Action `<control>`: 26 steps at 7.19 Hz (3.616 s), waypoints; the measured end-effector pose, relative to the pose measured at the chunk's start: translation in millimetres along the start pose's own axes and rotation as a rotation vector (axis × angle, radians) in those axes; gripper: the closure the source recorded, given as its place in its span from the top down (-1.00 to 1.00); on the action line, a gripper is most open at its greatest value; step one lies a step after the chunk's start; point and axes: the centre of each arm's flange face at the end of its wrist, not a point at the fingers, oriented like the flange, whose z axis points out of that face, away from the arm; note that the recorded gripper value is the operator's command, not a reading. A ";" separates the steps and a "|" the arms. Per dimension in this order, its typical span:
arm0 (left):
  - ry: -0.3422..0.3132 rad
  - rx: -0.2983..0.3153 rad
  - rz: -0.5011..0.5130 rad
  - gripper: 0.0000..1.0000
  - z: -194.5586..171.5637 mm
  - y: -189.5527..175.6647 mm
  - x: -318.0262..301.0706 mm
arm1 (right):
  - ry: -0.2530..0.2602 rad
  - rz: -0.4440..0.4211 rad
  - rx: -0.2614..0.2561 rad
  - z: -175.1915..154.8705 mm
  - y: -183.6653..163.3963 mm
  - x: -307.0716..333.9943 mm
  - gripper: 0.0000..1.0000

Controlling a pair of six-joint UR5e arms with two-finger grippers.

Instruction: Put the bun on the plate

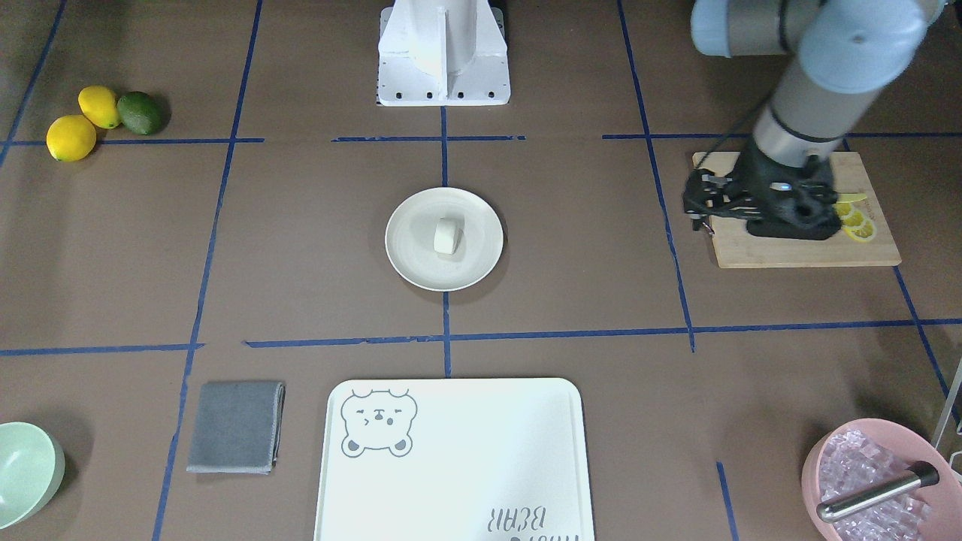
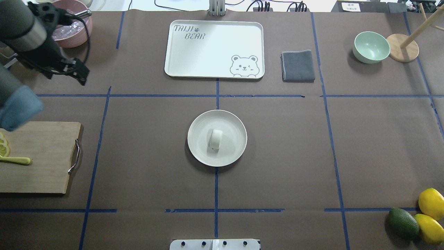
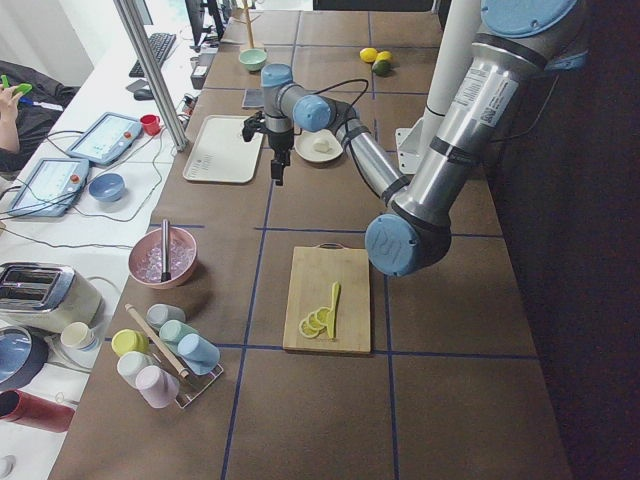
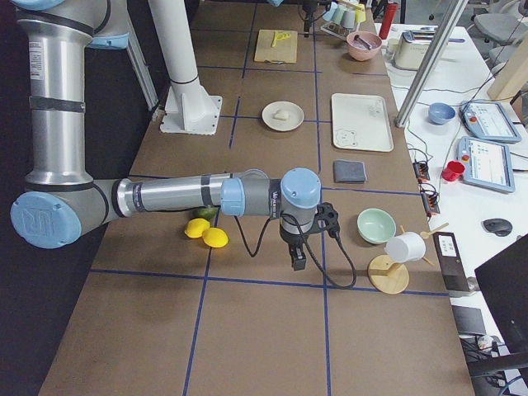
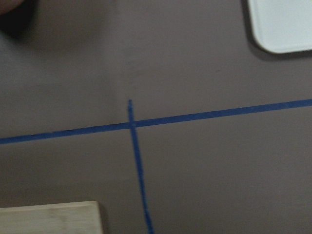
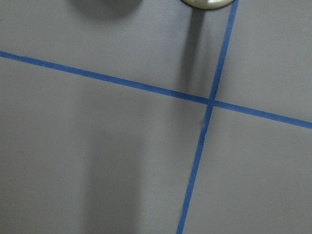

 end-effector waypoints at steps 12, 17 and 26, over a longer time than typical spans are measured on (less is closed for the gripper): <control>0.115 0.013 -0.159 1.00 49.7 166.1 -441.8 | 0.005 0.030 0.016 8.8 10.3 11.8 0.99; 0.052 -0.001 -0.134 1.00 63.0 162.8 -420.4 | 0.005 0.028 0.019 7.9 8.2 11.5 0.99; 0.048 -0.002 -0.126 1.00 63.3 162.9 -420.4 | 0.010 0.024 0.021 6.9 5.3 11.4 0.99</control>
